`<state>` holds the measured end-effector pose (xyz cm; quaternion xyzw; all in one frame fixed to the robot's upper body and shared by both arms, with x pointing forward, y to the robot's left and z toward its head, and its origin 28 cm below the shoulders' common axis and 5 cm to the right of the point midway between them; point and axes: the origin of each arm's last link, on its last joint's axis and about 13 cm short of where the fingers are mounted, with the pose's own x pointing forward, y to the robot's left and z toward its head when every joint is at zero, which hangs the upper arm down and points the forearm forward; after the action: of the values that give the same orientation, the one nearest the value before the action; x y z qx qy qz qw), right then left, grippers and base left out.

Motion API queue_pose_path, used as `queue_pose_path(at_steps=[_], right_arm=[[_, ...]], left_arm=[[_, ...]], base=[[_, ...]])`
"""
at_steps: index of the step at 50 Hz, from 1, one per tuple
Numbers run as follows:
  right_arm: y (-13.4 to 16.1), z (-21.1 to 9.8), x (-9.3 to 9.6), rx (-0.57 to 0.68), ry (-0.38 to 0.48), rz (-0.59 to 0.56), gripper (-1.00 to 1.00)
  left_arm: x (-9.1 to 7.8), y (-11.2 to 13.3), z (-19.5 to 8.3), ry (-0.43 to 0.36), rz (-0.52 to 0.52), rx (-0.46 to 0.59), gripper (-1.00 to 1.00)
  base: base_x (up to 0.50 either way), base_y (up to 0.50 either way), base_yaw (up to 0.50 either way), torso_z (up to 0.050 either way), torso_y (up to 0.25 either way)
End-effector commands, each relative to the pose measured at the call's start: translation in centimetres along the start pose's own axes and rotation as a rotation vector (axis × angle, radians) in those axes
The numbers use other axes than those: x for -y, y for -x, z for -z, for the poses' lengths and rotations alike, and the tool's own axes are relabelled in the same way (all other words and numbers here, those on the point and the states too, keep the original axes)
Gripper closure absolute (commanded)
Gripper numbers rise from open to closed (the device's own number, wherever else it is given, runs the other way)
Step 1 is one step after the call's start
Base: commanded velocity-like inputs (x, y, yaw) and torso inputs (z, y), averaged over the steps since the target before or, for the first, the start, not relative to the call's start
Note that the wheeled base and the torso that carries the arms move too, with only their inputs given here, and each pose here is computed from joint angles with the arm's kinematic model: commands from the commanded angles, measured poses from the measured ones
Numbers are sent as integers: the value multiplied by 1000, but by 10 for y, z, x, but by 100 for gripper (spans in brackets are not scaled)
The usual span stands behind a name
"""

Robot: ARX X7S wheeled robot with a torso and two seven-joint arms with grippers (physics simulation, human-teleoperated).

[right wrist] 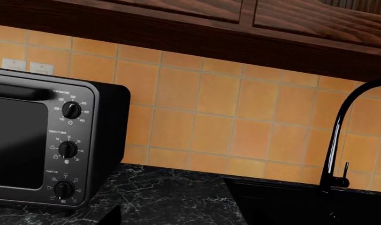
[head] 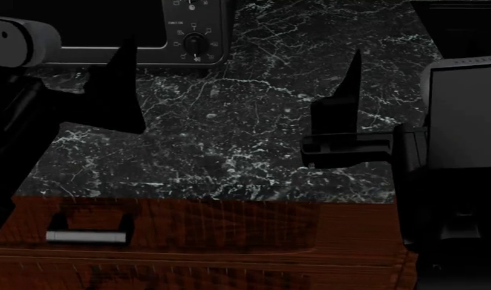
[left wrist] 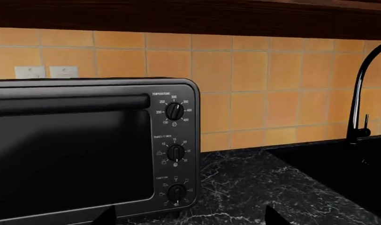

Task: Decrease the toaster oven temperature.

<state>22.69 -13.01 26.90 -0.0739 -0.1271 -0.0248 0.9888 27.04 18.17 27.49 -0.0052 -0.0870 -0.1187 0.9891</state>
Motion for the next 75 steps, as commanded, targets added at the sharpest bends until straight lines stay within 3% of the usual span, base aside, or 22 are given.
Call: queue_pose_path(at_steps=[1, 55, 62, 71, 75], right_arm=[[1, -11, 2, 39, -23, -21, -100], [5, -9, -4, 23, -32, -88, -100], [7, -7, -3, 19, -34, -90, -100], [7, -1, 0, 15, -49, -83, -100], [6, 0, -1, 12, -51, -84, -100]], left_arm=[[1, 1, -17, 40, 42, 30, -100], [-1, 10, -21, 22, 11, 46, -100], [-1, 13, -22, -8, -10, 62, -100], [3, 22, -29, -155, -58, 38, -100], [3, 16, -30, -183, -48, 33, -100]], base=[[191, -180, 0, 0, 0], [314, -102, 0, 0, 0], [0, 0, 0, 0, 0], [0, 0, 0, 0, 0], [0, 0, 0, 0, 0]])
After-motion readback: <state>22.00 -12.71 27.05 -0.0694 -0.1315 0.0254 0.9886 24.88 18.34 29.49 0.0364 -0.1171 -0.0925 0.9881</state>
